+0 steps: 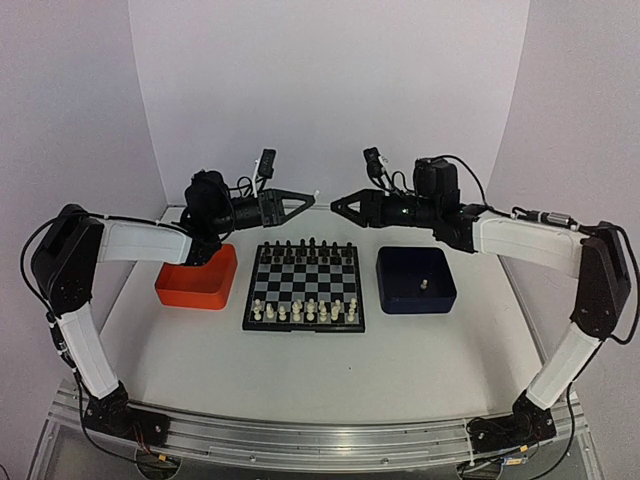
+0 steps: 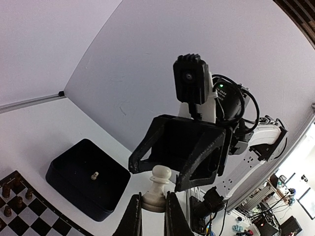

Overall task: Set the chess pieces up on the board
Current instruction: Place the chess piece on the chessboard.

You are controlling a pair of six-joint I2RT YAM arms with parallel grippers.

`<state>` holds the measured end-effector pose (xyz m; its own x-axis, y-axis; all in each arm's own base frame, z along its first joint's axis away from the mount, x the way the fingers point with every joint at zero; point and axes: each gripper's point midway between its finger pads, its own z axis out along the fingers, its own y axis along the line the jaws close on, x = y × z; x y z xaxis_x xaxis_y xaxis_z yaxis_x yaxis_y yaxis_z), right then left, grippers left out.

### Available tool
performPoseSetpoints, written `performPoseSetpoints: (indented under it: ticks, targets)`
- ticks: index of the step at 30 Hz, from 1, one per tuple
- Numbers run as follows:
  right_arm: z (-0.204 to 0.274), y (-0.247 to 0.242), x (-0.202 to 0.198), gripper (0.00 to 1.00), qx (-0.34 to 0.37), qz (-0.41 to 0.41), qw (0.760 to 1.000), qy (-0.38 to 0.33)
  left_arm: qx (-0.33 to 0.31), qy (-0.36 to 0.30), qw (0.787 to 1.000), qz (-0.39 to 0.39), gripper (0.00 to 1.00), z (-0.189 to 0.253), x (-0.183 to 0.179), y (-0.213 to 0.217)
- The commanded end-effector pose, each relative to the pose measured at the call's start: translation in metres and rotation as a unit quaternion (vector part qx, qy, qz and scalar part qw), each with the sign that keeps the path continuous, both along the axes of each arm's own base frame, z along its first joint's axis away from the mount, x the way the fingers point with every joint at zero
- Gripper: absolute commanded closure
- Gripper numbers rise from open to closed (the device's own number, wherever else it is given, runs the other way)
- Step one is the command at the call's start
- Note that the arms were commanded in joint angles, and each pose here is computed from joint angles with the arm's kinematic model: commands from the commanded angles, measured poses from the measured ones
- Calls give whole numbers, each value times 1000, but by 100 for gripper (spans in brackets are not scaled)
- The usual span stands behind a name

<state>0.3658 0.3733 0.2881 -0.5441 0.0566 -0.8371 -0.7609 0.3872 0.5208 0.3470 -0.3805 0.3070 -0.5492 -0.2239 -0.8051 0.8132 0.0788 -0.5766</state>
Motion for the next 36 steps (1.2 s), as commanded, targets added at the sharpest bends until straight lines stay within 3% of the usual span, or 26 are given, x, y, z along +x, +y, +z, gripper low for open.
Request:
performPoseSetpoints:
  ticks: [1,13,36]
  targets:
    - [39,17,1,59,120,35,992,8,-64,-54,996,17,100,46,-13,13]
    - [63,24,-12,72,156,73,983,-58,-87,-47,995,13,100,47,-14,15]
    - [66,44,3,75,161,101,981,-50,-63,-25,998,11,100,32,-5,7]
